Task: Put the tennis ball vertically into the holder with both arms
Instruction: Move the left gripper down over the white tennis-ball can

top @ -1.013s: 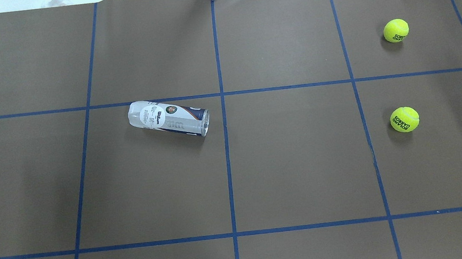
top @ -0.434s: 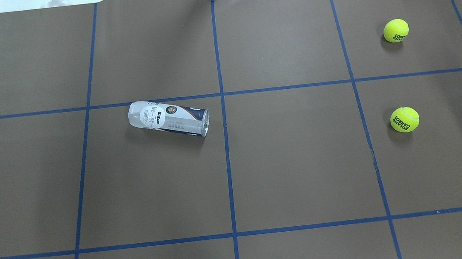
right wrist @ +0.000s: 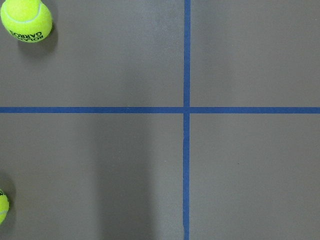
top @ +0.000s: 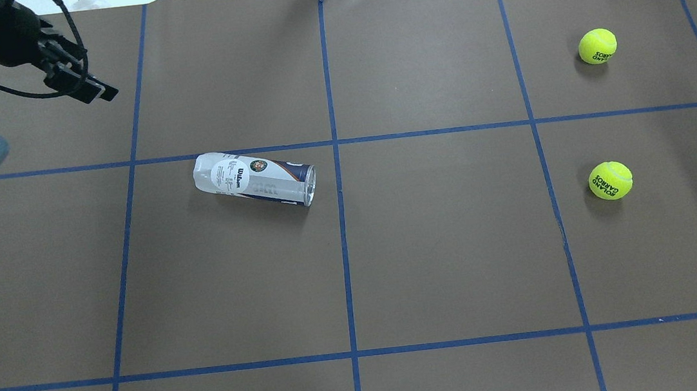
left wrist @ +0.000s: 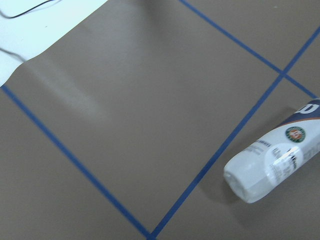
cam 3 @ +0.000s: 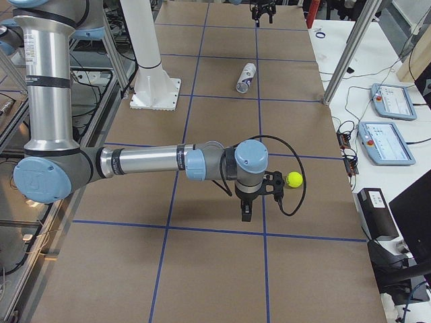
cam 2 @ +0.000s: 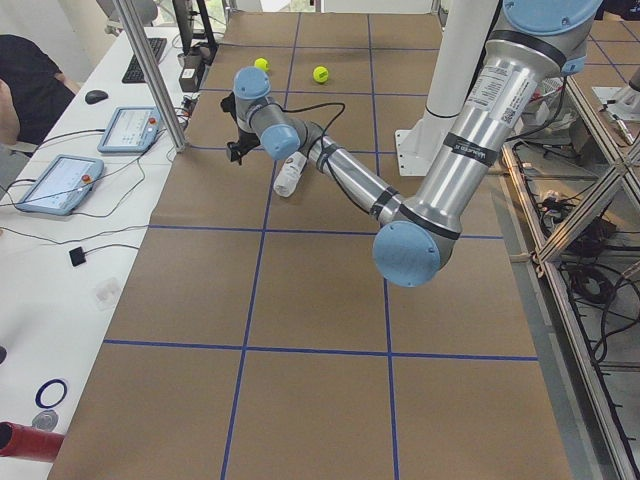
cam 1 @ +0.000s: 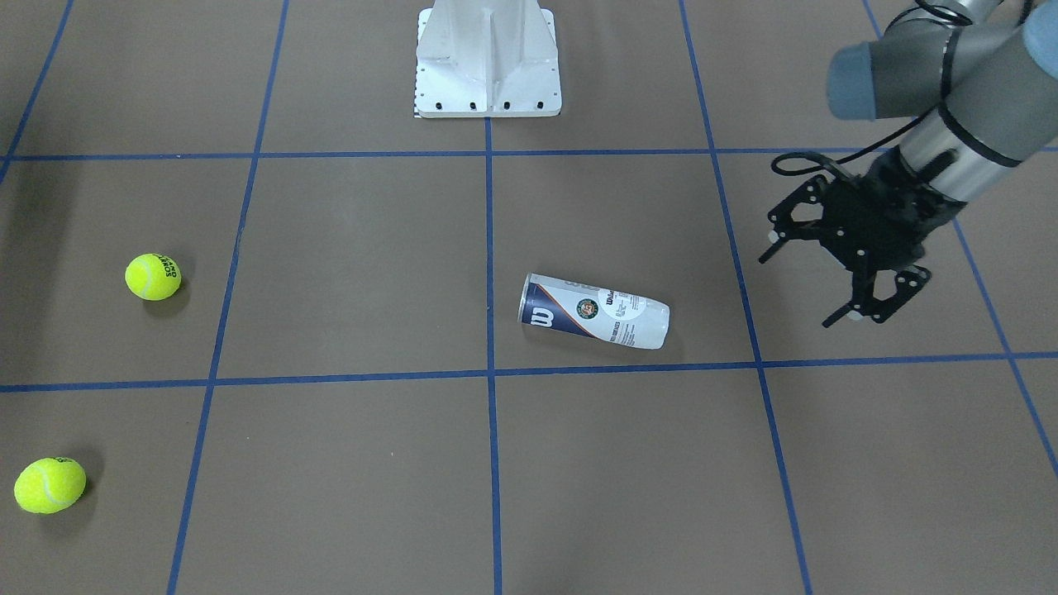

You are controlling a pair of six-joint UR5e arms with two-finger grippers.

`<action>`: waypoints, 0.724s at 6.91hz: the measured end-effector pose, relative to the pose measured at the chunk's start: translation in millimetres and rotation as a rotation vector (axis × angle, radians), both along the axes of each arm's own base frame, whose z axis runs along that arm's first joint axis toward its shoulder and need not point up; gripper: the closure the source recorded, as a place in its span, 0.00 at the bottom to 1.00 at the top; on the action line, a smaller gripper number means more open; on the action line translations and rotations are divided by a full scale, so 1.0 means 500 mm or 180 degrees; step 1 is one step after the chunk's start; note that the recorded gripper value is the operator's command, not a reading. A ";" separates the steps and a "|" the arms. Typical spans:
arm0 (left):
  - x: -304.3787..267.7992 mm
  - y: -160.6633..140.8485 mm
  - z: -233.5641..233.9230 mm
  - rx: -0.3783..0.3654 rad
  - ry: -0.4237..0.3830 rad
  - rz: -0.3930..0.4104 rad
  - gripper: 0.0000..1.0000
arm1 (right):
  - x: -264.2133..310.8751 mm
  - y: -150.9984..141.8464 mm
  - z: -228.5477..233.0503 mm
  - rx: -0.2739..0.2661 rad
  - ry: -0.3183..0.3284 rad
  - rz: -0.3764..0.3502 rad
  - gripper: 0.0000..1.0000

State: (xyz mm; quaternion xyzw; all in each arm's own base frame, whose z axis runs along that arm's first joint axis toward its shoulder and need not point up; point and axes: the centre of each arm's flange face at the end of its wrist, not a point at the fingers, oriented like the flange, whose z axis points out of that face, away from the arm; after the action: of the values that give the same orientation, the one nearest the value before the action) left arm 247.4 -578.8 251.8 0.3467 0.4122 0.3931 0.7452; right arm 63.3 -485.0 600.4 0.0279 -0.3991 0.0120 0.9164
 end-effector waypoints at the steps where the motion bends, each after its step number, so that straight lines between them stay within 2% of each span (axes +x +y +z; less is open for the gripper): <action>1: 0.060 0.019 -0.048 0.0270 0.0013 0.0212 0.00 | 0.000 -0.001 -0.001 0.0004 -0.0001 0.0000 0.01; 2: 0.115 0.039 -0.082 0.0522 0.0003 0.0391 0.00 | 0.000 -0.001 -0.001 0.0006 -0.0001 -0.0001 0.01; 3: 0.162 0.053 -0.116 0.0895 -0.0088 0.0480 0.00 | -0.001 -0.002 -0.002 0.0007 0.0001 -0.0001 0.01; 5: 0.257 0.080 -0.165 0.1663 -0.0530 0.0553 0.00 | -0.002 -0.003 -0.001 0.0004 0.0002 -0.0002 0.01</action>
State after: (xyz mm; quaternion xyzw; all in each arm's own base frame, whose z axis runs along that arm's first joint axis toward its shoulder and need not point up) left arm 375.9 -538.9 169.2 0.4569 0.2626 0.5754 0.6255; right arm 62.4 -486.5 599.6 0.0283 -0.3987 0.0115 0.9166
